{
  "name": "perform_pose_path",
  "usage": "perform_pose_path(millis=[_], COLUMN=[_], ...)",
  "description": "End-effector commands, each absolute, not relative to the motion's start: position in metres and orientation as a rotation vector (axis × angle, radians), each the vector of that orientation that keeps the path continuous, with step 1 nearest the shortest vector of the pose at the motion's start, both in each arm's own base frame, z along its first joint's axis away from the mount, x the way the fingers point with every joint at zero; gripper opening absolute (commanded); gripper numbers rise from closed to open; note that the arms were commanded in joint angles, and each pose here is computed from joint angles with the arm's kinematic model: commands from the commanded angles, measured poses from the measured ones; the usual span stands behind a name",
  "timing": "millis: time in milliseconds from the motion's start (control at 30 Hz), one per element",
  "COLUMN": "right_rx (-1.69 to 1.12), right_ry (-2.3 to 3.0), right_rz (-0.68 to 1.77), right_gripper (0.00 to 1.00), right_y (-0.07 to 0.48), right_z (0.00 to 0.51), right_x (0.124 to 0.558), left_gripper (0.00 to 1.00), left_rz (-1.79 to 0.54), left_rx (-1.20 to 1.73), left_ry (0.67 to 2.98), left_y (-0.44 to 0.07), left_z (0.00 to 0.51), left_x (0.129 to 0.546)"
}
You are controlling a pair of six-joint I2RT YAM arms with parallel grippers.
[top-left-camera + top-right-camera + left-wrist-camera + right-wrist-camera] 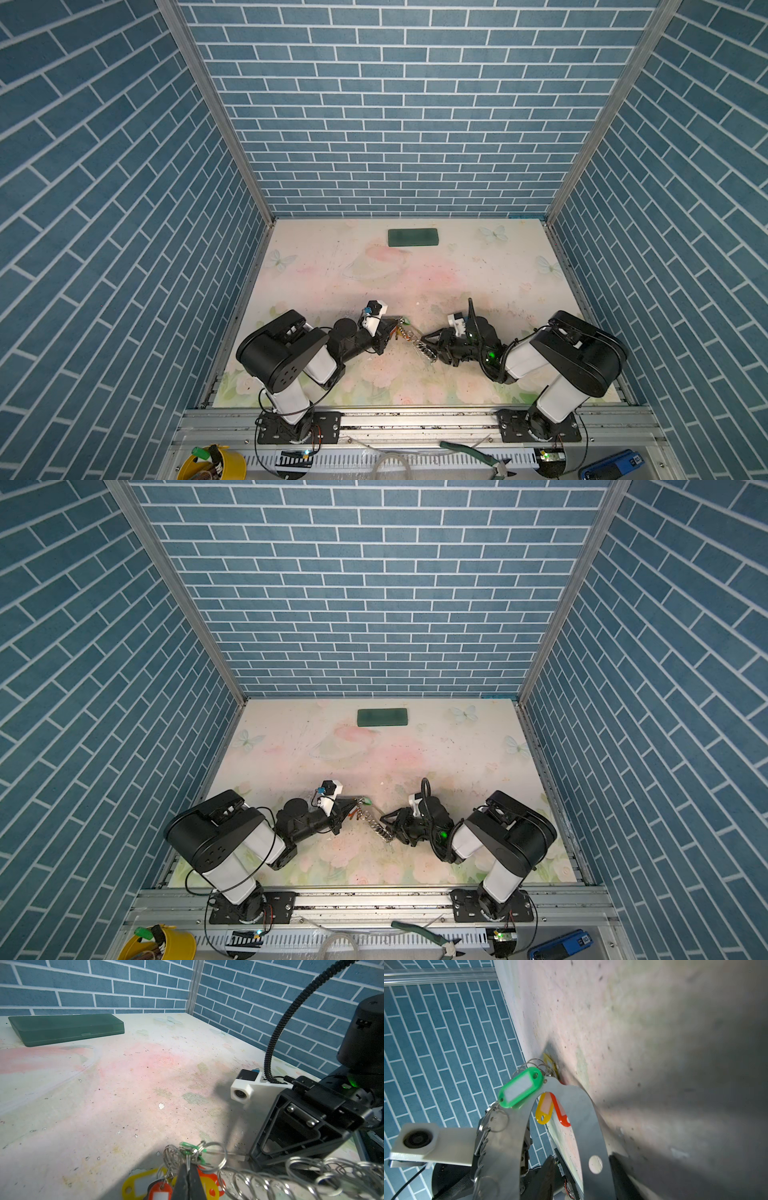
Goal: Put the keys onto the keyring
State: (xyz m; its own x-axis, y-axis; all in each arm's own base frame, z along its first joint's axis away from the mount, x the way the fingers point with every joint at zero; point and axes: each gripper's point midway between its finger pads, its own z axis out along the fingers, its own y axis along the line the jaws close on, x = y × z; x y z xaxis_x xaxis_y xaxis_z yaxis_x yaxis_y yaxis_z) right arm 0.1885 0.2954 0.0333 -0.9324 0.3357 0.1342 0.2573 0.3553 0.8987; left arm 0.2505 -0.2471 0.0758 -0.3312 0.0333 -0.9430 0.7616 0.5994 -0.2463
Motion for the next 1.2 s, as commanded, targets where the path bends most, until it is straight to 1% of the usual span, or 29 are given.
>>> perform_pose_path(millis=[0,167,433,633,900,967,1033,1167], right_rx=[0.702,0.695,0.620,0.578,0.560,0.553,0.551,0.518], right_ry=[2.484,2.458,2.488,2.469,2.470,2.473,2.473,2.469], right_rz=[1.628,1.613,1.478,1.470,1.437,1.421,1.400,1.353], right_gripper=[0.35,0.26,0.21,0.16,0.10,0.08,0.02,0.00], right_y=[0.284,0.281,0.271,0.270,0.268,0.266,0.263,0.256], right_z=[0.022,0.024,0.033,0.042,0.042,0.042,0.043,0.049], right_x=[0.192,0.195,0.198,0.202,0.203,0.203,0.203,0.204], left_gripper=[0.00,0.01,0.04,0.07,0.14,0.16,0.17,0.21], left_rz=[-0.854,-0.855,-0.867,-0.891,-0.912,-0.914,-0.911,-0.895], left_rx=[0.680,0.693,0.712,0.734,0.733,0.728,0.726,0.712], left_ry=[1.744,1.752,1.742,1.730,1.736,1.739,1.742,1.734], left_y=[-0.248,-0.248,-0.250,-0.254,-0.256,-0.256,-0.255,-0.253], left_z=[0.078,0.075,0.076,0.078,0.077,0.077,0.077,0.080], left_x=[0.244,0.240,0.237,0.234,0.233,0.233,0.233,0.235])
